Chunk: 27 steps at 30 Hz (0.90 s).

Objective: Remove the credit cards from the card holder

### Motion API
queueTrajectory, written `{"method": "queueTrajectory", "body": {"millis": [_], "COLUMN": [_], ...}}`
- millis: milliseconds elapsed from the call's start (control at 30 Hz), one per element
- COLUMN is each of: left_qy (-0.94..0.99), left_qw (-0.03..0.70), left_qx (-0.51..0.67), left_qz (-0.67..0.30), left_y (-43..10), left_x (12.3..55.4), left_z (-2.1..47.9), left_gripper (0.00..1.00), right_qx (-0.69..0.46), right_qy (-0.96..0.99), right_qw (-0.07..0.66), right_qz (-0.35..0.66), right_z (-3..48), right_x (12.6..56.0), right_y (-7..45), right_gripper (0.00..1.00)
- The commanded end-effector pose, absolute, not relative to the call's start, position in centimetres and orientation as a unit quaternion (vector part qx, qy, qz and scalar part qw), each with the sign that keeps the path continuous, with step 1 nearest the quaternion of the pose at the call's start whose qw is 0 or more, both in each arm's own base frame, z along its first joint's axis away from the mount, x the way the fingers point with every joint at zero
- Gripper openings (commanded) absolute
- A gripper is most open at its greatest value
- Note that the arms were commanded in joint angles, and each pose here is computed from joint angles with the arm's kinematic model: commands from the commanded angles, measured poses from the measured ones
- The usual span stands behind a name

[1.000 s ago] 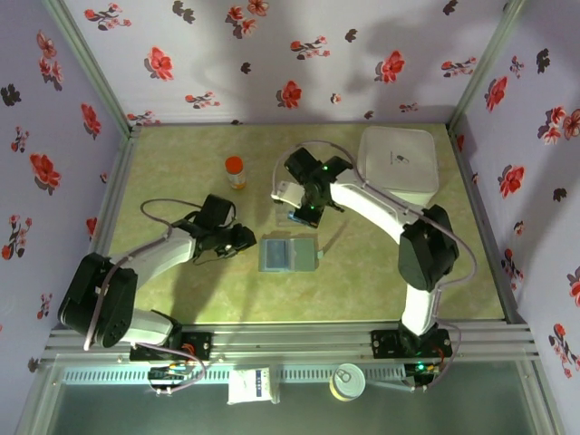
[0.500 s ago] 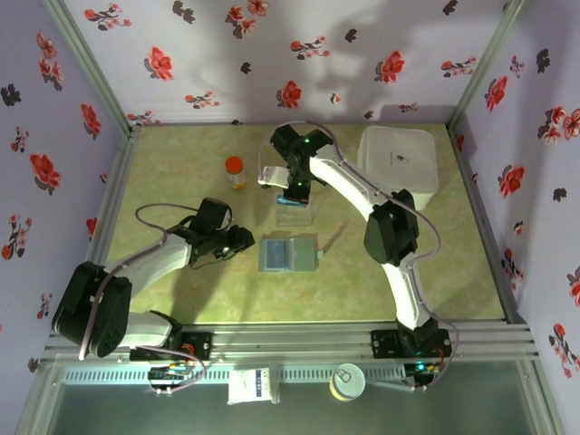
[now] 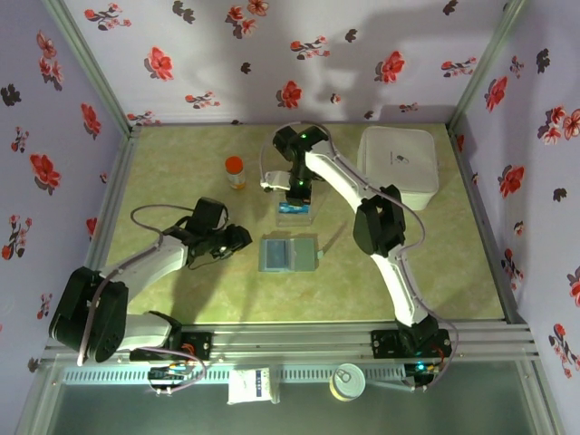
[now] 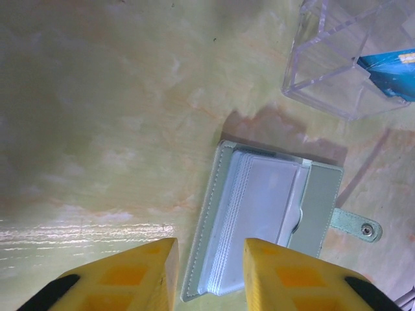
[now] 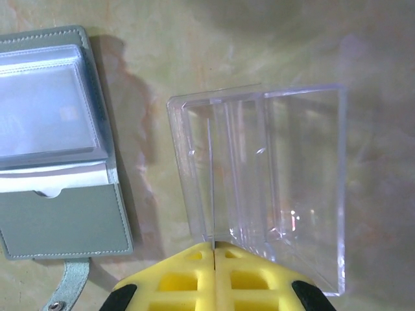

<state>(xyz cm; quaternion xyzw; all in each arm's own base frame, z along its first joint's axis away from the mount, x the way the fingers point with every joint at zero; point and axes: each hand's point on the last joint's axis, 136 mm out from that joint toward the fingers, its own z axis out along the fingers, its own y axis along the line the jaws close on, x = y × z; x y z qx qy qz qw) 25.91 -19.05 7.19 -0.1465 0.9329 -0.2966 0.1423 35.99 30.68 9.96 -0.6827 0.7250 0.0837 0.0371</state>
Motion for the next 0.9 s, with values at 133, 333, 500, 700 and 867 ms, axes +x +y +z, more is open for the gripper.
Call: {"method": "queueTrajectory", "body": {"millis": [133,333,500,700,867], "left_qy": [0.936,0.936,0.937,0.939,0.939], "left_qw": [0.133,0.133,0.13,0.125,0.125], "left_qx": [-0.166,-0.167,-0.167,-0.168,-0.169], "left_qz": [-0.281,-0.279,-0.277,-0.274,-0.273], "left_y": [-17.9,-17.8,-17.9,-17.9,-17.9], "left_x": [25.2,25.4,25.7,26.0,26.2], "left_z": [6.3,6.3,6.1,5.9,5.8], "left_gripper": [0.32,0.32,0.32,0.32,0.33], "right_qx": [-0.69,-0.689,-0.684,-0.677,-0.674], "right_qy": [0.712,0.712,0.714,0.717,0.719], "right_qw": [-0.017,-0.026,-0.031,-0.034,-0.031], "right_qz": [0.127,0.136,0.145,0.162,0.167], "right_z": [9.2,8.4,7.7,6.9,6.5], "right_x": [34.1,33.9,34.1,34.2,34.5], "right_y": [30.3,30.4,30.4,30.6,30.7], "right_gripper": [0.0,0.0,0.0,0.02,0.05]}}
